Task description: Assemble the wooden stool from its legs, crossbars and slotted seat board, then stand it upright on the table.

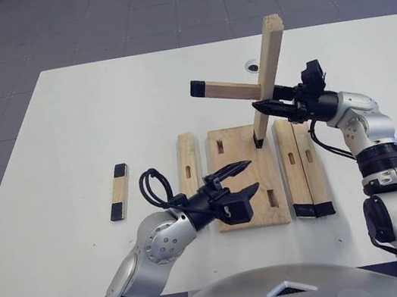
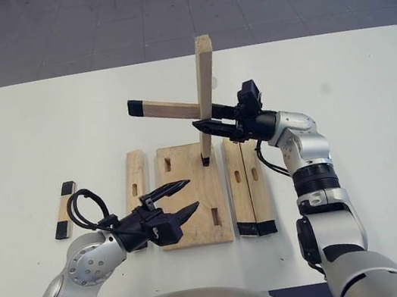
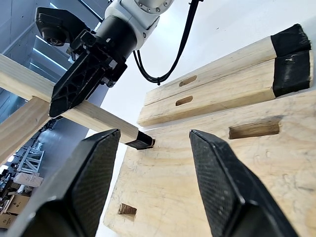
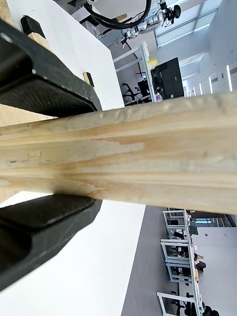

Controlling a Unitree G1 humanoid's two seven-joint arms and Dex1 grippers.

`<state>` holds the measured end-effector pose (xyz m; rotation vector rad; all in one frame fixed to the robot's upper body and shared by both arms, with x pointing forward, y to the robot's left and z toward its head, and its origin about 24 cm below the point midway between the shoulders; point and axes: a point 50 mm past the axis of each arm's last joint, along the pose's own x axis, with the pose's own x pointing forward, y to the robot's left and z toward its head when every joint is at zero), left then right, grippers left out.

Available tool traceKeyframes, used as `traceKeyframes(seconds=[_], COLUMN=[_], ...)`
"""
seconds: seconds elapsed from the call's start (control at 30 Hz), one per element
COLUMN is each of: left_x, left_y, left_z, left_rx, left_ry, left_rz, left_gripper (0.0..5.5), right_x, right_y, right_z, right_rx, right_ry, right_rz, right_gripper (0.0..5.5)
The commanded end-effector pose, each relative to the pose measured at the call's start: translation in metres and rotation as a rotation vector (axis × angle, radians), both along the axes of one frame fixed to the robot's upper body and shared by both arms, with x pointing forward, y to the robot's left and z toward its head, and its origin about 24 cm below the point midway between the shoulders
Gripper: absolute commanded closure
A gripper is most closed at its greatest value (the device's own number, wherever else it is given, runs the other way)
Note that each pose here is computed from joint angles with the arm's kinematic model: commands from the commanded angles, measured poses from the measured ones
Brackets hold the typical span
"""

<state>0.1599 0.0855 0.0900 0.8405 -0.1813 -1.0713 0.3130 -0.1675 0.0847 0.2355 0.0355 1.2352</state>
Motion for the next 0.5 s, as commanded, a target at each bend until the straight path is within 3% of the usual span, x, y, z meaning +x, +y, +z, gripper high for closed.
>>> traceKeyframes(seconds=[0.03,0.27,0.5], left_x=[0.001,0.001,-0.001], left_y=[0.003,0.003,0.002], left_z=[-0.001,-0.001,-0.001], left_rx=[0.016,0.014,0.012], left_ry=[0.012,0.015,0.019], left_rz=[0.012,0.012,0.008], left_gripper=[2.9,2.9,2.9], right_x=[0.0,-0.005,-0.001], right_y=[0.001,0.005,-0.003], right_z=[-0.002,-0.018,-0.061], right_rx=[-0.005,-0.04,-0.222], right_ry=[0.001,0.046,0.216], right_rz=[-0.011,-0.003,-0.092], right_gripper=[3.35,3.35,3.35])
